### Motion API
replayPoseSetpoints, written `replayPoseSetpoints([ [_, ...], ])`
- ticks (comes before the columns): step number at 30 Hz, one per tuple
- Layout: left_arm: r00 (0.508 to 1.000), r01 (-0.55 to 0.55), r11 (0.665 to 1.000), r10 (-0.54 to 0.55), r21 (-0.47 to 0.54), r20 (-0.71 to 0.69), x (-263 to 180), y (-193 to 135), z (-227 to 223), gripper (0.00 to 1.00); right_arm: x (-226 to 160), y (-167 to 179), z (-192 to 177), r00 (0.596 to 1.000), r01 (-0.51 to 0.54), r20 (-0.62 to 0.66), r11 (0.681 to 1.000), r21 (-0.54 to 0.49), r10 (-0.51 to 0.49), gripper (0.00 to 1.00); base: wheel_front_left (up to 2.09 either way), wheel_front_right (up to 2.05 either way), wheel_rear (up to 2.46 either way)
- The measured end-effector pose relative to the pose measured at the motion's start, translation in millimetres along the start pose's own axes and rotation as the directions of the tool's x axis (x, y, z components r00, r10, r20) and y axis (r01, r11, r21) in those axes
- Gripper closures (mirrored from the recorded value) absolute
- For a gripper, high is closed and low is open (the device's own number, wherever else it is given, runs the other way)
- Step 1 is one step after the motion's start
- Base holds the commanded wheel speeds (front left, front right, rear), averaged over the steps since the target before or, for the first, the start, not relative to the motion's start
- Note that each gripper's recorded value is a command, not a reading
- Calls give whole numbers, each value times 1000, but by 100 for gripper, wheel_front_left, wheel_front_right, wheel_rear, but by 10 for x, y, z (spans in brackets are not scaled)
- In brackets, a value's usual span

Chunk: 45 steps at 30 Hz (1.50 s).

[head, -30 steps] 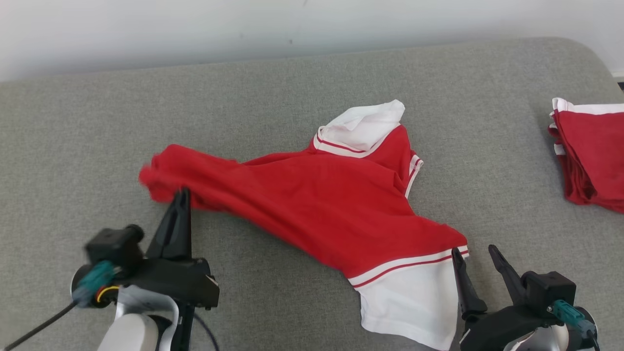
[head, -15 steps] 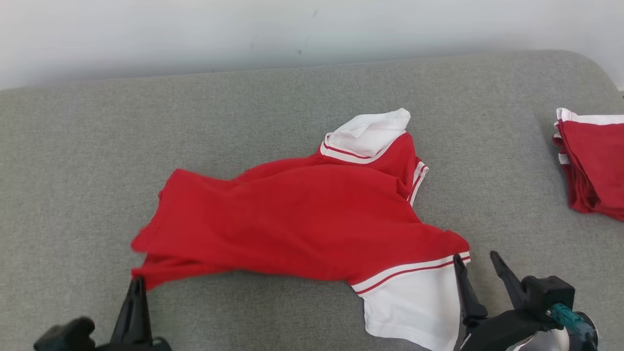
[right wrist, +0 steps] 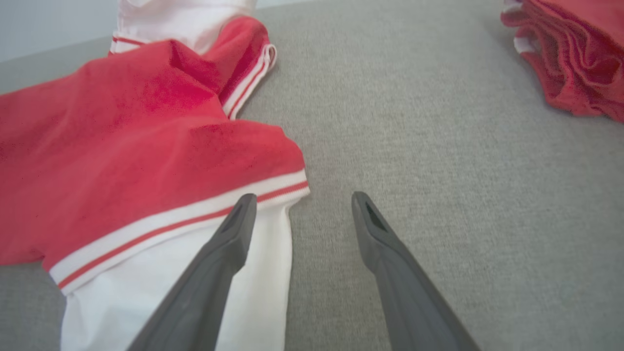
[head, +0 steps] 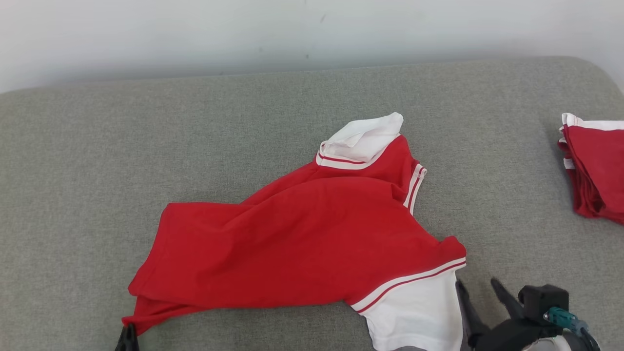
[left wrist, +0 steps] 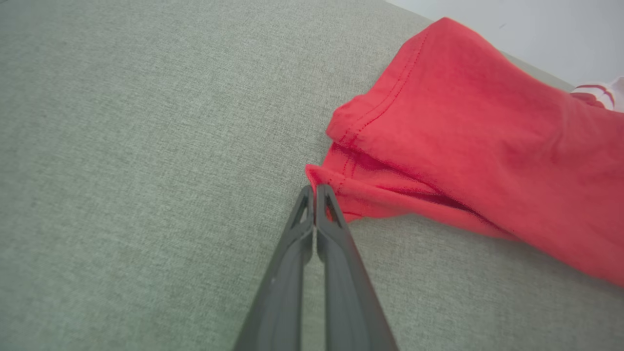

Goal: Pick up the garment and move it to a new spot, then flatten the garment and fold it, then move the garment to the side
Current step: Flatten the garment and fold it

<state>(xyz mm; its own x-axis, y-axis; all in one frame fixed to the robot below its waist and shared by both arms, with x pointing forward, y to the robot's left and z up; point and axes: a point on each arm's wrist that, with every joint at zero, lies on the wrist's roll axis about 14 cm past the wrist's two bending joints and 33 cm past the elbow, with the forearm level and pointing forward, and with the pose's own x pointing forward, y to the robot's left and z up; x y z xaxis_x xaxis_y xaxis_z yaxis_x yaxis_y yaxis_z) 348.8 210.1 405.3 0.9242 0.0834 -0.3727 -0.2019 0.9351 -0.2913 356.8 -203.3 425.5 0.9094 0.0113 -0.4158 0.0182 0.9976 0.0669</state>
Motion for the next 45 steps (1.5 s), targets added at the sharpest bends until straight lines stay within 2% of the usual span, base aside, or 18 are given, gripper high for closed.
replayPoseSetpoints([
  [3, 1000, 14, 1000, -14, -7, -2, 15, -50, -7, 100, -76, -40, -173, 993, 13, -113, 1000, -6, -14, 0, 0, 0, 0],
  [13, 999, 40, 999, -40, -7, -7, 87, -160, -8, 100, -33, -51, -218, 969, 15, -247, 1000, -13, -18, 0, 0, 0, 0],
  [18, 999, 43, 999, -43, -13, 3, 101, -180, 24, 100, 38, 128, -440, 926, -41, -376, 999, -17, 31, 0, 0, 0, 0],
  [22, 1000, 28, 999, -28, -16, 1, 94, -132, 14, 100, 76, 237, -517, 901, -77, -430, 997, -32, 55, 1, 0, 0, 0],
  [23, 1000, 24, 1000, -24, -18, 0, 92, -121, 7, 100, 83, 258, -528, 897, -84, -437, 996, -37, 59, 56, 0, 0, 0],
  [24, 1000, 20, 1000, -20, -18, 0, 91, -111, 3, 100, 93, 282, -525, 897, -93, -437, 995, -44, 64, 100, 0, 0, 0],
  [26, 1000, 13, 1000, -13, -19, 0, 91, -89, -5, 100, 129, 300, -469, 909, -97, -411, 994, -46, 70, 100, 0, 0, 0],
  [28, 1000, 10, 1000, -10, -20, 0, 95, -81, -12, 100, 204, 243, -283, 941, -74, -332, 996, -43, 56, 100, 0, 0, 0],
  [30, 1000, 12, 1000, -12, -18, 12, 104, -86, 13, 100, 284, 100, 23, 977, -25, -212, 998, -53, 13, 100, 0, 0, 0],
  [32, 999, 20, 1000, -20, -14, 34, 121, -110, 65, 100, 324, -75, 360, 996, 31, -77, 998, -46, -34, 100, 0, 0, 0],
  [34, 998, 33, 999, -32, -14, 54, 146, -151, 125, 100, 329, -211, 622, 997, 76, 25, 996, -42, -75, 100, 0, 0, 0],
  [36, 998, 36, 999, -35, -13, 60, 146, -161, 142, 100, 313, -339, 754, 991, 117, 73, 993, -33, -114, 100, 0, 0, 0],
  [40, 998, 48, 999, -48, -10, 43, 131, -188, 93, 100, 272, -504, 741, 984, 169, 67, 985, -35, -166, 100, 0, 0, 0],
  [41, 998, 48, 999, -48, -6, 27, 121, -183, 50, 100, 260, -544, 713, 982, 183, 56, 982, -44, -180, 60, 0, 0, 0],
  [42, 999, 48, 999, -48, 1, 14, 108, -176, 10, 97, 253, -579, 669, 981, 192, 40, 981, -40, -191, 0, 0, 0, 0],
  [44, 999, 35, 999, -35, 16, -9, 84, -106, -50, 0, 242, -653, 599, 978, 211, 18, 977, -31, -210, 0, 0, 0, 0],
  [45, 999, 32, 999, -31, 13, -44, 50, -76, -136, 0, 237, -683, 529, 977, 215, -1, 976, -15, -215, 0, 0, 0, 0],
])
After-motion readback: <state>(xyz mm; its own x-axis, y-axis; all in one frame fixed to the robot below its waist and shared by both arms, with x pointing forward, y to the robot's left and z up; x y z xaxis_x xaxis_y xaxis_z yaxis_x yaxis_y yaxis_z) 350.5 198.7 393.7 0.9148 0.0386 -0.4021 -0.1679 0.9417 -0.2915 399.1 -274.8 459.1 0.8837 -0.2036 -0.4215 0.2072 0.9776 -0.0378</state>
